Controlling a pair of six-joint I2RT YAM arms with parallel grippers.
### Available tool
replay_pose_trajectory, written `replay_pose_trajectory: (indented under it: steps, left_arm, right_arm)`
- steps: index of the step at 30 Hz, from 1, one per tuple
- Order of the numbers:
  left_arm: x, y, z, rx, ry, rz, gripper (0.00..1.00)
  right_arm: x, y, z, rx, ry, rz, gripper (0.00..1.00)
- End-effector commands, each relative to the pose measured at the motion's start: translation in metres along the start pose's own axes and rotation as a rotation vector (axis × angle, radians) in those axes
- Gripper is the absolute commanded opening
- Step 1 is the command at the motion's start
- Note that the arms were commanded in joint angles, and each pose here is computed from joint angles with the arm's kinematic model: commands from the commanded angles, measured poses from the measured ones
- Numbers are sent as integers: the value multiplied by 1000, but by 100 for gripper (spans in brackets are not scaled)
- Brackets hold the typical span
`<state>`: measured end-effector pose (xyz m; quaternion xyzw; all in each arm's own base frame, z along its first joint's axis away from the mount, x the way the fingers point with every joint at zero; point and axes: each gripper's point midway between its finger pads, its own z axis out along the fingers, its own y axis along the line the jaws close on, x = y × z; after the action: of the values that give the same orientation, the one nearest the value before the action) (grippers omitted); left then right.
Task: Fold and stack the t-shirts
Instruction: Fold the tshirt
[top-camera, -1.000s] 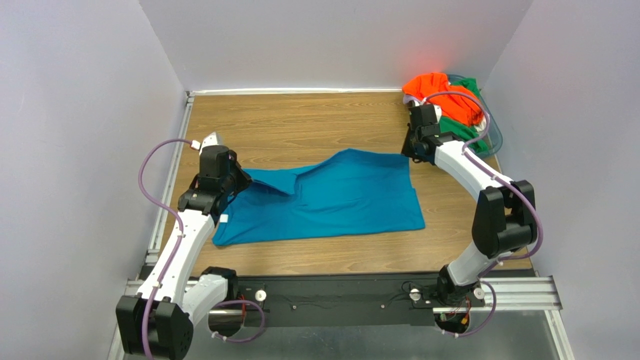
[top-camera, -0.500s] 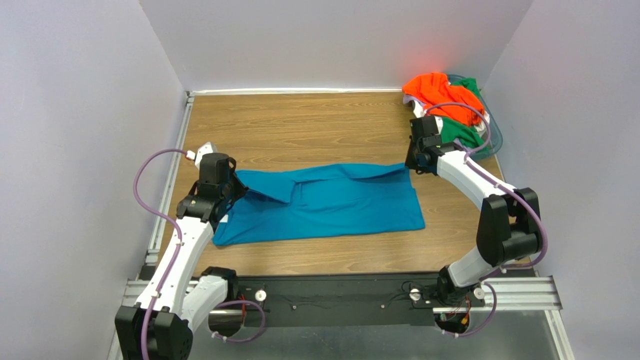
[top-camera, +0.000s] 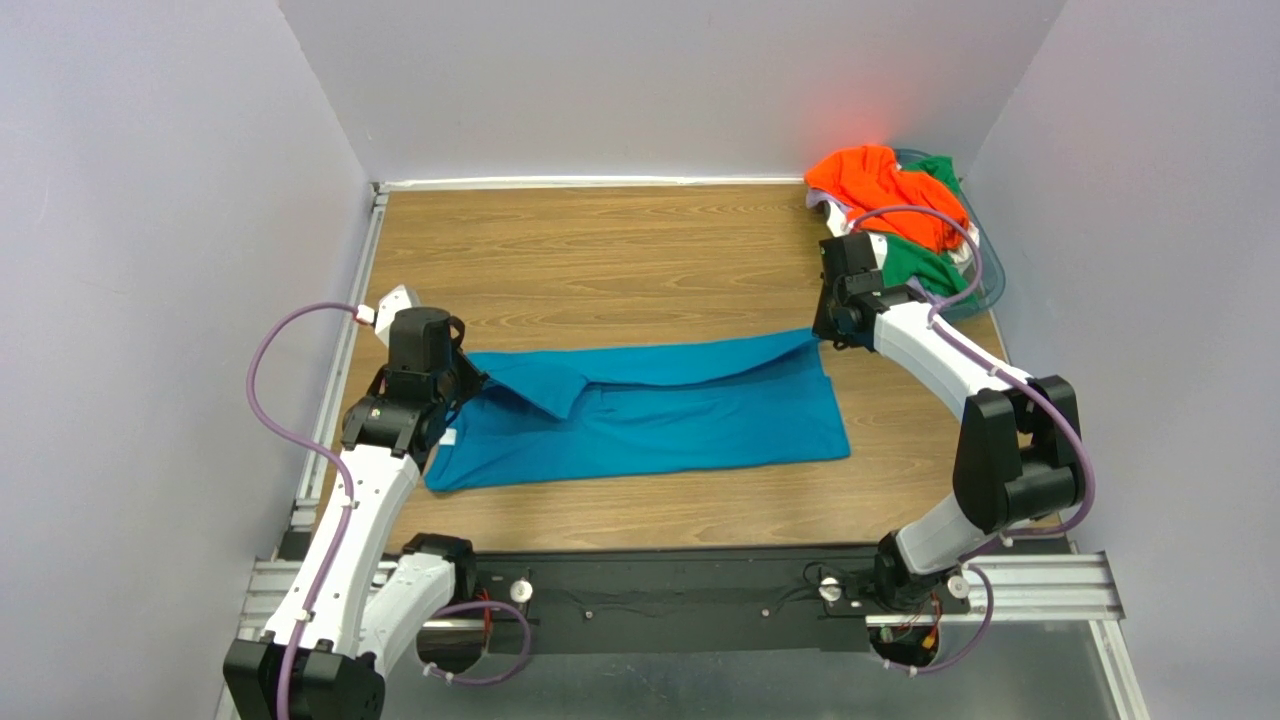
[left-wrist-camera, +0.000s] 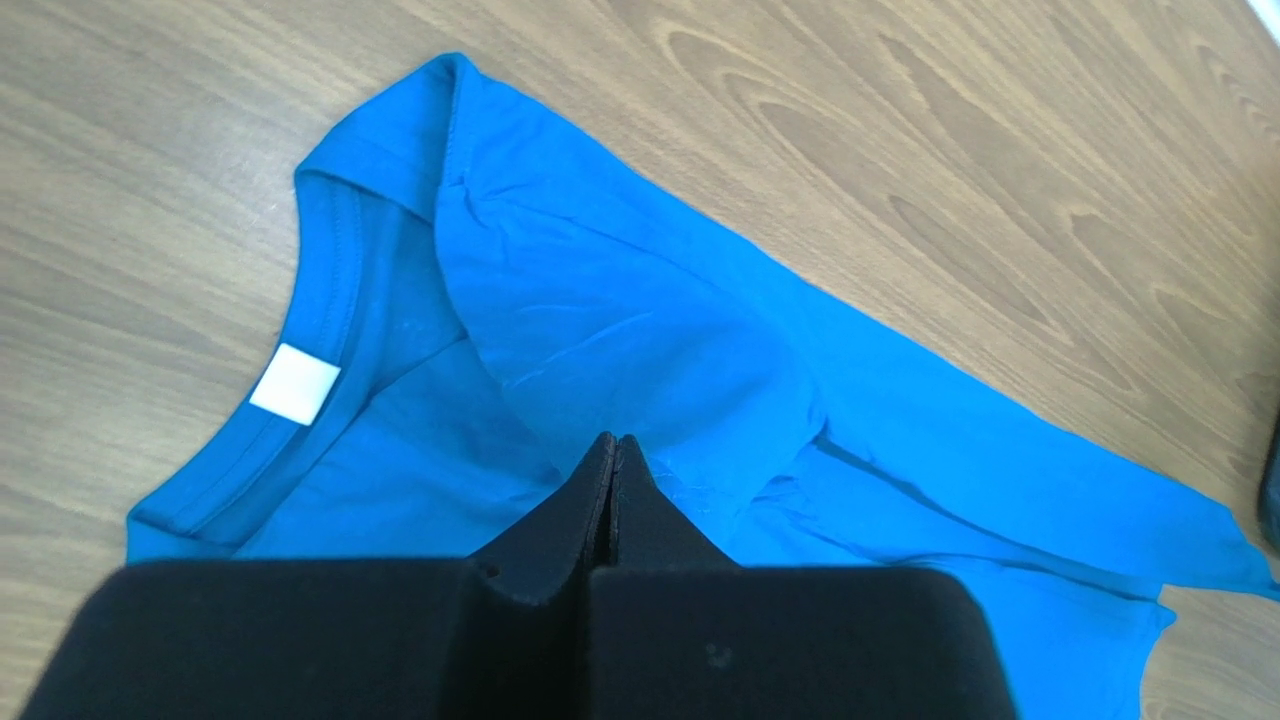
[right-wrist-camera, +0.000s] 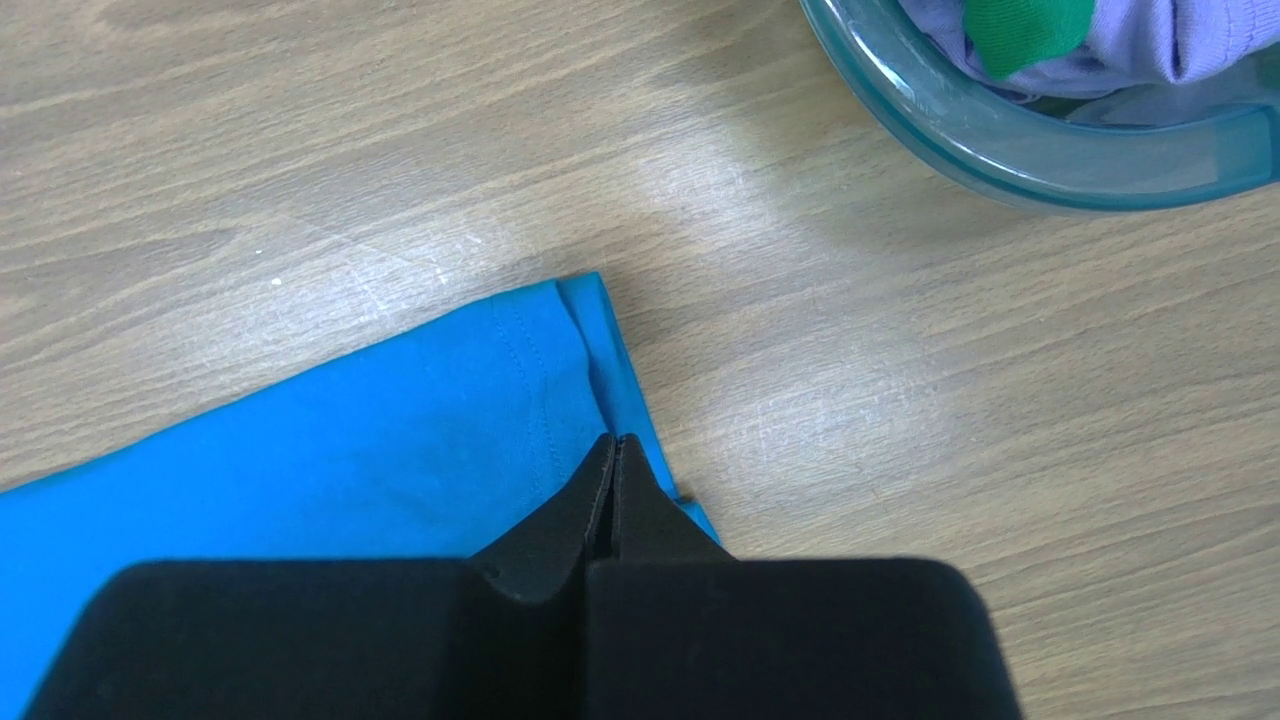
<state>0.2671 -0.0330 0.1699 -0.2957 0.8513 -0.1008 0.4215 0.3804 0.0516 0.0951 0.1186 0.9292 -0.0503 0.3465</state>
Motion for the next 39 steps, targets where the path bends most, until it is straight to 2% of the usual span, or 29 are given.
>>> replay_pose_trajectory:
  steps: [1,5,8,10,12,13,15,16,17,19,21,23,24,27,30,32,34,36,37,39]
  left_arm:
    - [2,11,-2,-57,-2,-12,0]
    - [10,14,-3,-68,30,-26,0]
    - [19,20,-8,-87,67,-32,1]
    - [29,27,-14,-97,97,-33,27]
    - [37,34,-20,-103,110,-35,38]
    - [37,35,-23,-99,107,-47,48]
    - [37,36,-30,-83,85,-63,62]
    - [33,34,-33,-69,68,-72,73]
    - [26,29,-36,-41,35,-82,96]
    - [18,22,-37,-10,8,-84,98]
    - [10,8,-31,42,-13,-75,98]
    - [7,-3,-22,77,-14,-57,98]
    - [5,-14,-10,108,-5,-42,98]
    - [10,-34,19,162,53,-8,98]
    - [21,-48,47,203,115,12,98]
    - [24,-50,60,204,132,16,98]
    - [27,-46,76,181,144,7,98]
    - [21,-44,86,171,118,0,98]
    - [24,-37,93,149,125,-7,98]
    - [19,-34,101,159,113,-10,98]
  right_arm:
    - [1,-10,-3,43,-4,-27,4]
    - [9,-14,2,72,17,-34,6]
    - [10,-18,2,96,22,-34,11]
    - [12,-20,1,102,31,-35,17]
    - [14,-19,1,99,42,-34,25]
    - [12,-18,-1,92,41,-32,28]
    - [11,-14,-2,73,49,-34,38]
    - [11,-7,-5,31,57,-36,40]
    - [11,1,-8,-20,68,-45,54]
    - [10,13,-14,-96,77,-57,68]
    - [10,34,-27,-231,90,-78,100]
    - [10,53,-41,-331,81,-100,100]
    - [17,78,-54,-430,84,-143,100]
    - [30,120,-78,-543,59,-235,100]
    - [79,195,-119,-782,81,-384,100]
    - [94,226,-133,-873,59,-437,100]
    - [132,254,-137,-906,92,-554,97]
    - [140,282,-142,-925,58,-637,92]
    - [163,295,-134,-917,87,-695,90]
    - [164,320,-136,-940,68,-719,83]
